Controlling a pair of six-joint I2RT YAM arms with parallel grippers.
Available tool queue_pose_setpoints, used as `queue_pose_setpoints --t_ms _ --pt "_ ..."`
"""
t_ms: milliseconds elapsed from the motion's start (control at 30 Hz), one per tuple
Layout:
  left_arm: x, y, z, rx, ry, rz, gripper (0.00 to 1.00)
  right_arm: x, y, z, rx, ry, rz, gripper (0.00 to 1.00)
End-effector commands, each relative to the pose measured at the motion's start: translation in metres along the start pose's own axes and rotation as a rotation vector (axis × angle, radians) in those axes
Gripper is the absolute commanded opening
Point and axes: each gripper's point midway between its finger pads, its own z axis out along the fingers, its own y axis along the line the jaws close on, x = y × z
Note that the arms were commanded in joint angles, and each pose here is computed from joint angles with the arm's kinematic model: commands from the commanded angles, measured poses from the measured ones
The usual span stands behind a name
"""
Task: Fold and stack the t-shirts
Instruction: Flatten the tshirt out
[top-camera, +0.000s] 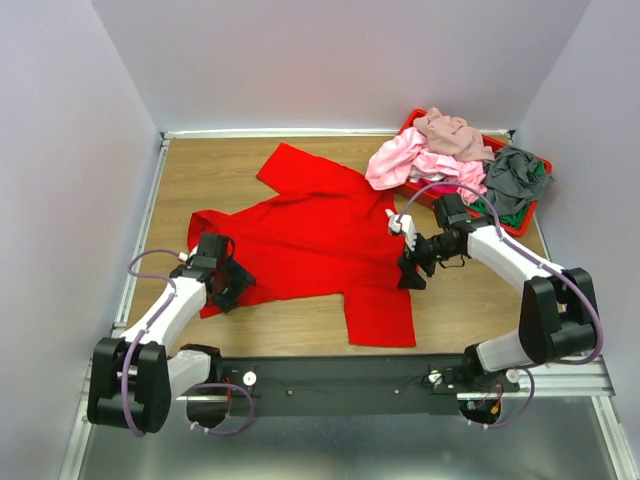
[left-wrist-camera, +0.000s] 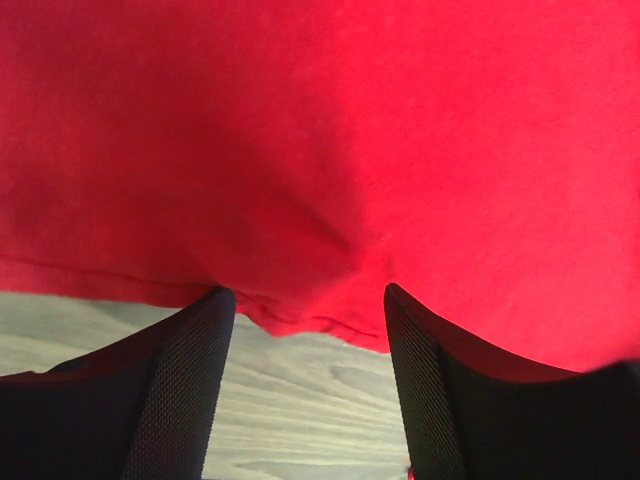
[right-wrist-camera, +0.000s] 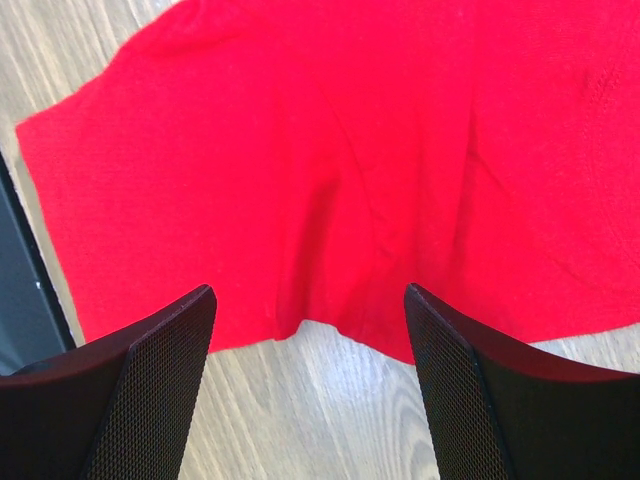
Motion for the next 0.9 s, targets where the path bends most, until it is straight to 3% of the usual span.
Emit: queue_pose_setpoints --t_ms 0,233,467,667,867 --pt "-0.007 0.013 0.015 -0.057 -0.056 -0.009 0.68 0.005 -0.005 0.003 0.021 0.028 -0.001 0.83" --pt "-0.010 0.009 0.007 -0.060 -0.056 0.007 0.72 0.007 -0.002 0.005 0.005 0.023 -0.013 0.83" --pt "-0.035 -0.004 -0.022 -0.053 -0.154 -0.024 0.81 0.005 -0.004 0.004 0.009 0.021 -0.007 0.82" --pt "-0.007 0.005 -0.012 -0.081 -0.025 -0.106 0.76 0.003 -0.005 0.002 0.018 0.017 -0.008 0.82" --pt "-0.017 0.005 -0.006 -0.150 -0.046 -0.137 0.71 0.003 -0.005 0.000 0.032 0.022 -0.021 0.82"
